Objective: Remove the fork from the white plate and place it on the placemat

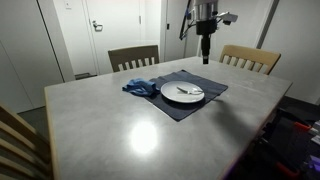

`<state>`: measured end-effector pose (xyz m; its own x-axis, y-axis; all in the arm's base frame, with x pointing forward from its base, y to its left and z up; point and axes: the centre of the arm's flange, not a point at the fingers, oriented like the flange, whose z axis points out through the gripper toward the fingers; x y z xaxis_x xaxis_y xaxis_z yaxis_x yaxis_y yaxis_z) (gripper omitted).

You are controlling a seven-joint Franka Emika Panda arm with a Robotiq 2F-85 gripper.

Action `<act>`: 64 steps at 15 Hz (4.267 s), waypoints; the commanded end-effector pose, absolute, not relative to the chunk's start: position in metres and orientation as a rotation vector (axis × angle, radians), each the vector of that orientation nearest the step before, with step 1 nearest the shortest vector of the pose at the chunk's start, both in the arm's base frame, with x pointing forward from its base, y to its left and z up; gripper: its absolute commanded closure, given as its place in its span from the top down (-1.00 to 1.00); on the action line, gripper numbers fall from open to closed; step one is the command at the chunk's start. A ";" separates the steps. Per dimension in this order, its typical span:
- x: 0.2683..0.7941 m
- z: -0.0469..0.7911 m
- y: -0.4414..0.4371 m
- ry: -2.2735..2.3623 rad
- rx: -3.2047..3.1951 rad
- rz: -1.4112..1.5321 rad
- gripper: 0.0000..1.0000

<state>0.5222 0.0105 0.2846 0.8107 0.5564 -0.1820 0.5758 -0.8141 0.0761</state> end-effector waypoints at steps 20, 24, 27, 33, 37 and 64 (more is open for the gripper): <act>0.539 0.211 0.051 1.037 2.850 -0.372 1.00; 0.542 0.206 0.058 1.028 2.823 -0.437 1.00; 0.539 0.203 0.061 1.059 2.809 -0.429 1.00; 0.536 0.188 0.064 1.095 2.818 -0.419 1.00; 0.537 0.179 0.067 1.113 2.818 -0.449 1.00; 0.547 0.141 0.074 1.179 2.816 -0.516 0.44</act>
<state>0.5437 0.0747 0.1465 0.6643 0.6750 -0.3210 0.6917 -0.7179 -0.0783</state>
